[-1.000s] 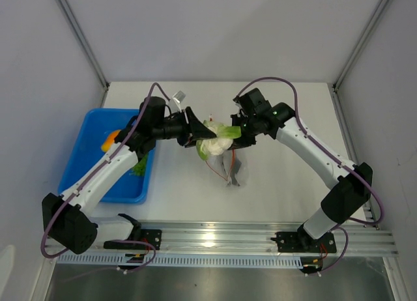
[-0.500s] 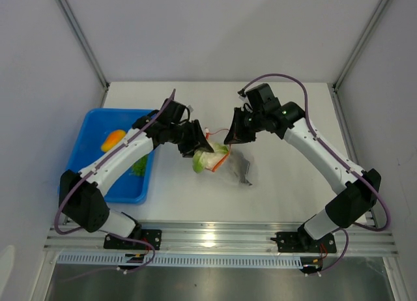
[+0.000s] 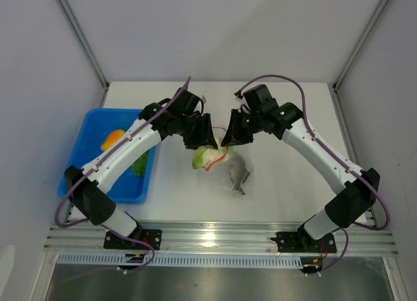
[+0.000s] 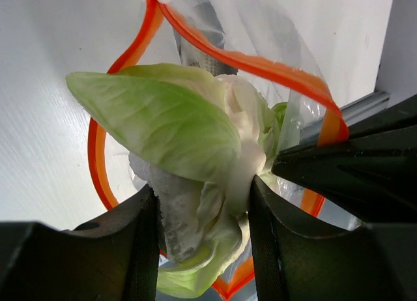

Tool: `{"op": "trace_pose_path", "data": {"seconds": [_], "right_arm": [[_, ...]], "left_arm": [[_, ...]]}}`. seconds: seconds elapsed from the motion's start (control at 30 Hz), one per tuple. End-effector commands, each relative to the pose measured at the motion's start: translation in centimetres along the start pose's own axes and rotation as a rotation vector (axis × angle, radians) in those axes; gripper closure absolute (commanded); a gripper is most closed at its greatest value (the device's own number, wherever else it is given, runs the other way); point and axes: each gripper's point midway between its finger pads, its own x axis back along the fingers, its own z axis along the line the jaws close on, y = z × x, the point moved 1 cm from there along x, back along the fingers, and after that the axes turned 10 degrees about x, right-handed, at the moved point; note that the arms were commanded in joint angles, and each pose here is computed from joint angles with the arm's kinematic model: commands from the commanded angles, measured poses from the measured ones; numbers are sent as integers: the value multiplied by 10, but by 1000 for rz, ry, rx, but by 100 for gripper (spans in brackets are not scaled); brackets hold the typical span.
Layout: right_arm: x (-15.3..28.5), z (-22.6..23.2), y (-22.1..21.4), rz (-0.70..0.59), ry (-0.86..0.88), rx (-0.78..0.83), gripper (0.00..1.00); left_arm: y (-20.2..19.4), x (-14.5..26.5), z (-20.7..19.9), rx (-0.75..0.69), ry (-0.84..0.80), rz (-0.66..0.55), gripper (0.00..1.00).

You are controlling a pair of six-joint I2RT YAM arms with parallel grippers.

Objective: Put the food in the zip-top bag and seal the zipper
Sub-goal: Place the fake vegetable in the zipper food storage bag.

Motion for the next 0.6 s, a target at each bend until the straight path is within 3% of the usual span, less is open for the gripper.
{"op": "trace_pose_path", "data": {"seconds": [0.0, 0.27, 0.57], "right_arm": [[2, -2, 14, -46, -19, 2, 100], [-1, 1, 20, -48, 15, -16, 100], [-1, -1, 17, -40, 9, 27, 100]], "left_arm": [[-6, 19, -20, -131, -80, -34, 99], [-18, 14, -10, -292, -10, -50, 99], [-41, 13, -40, -460, -233, 85, 100]]}}
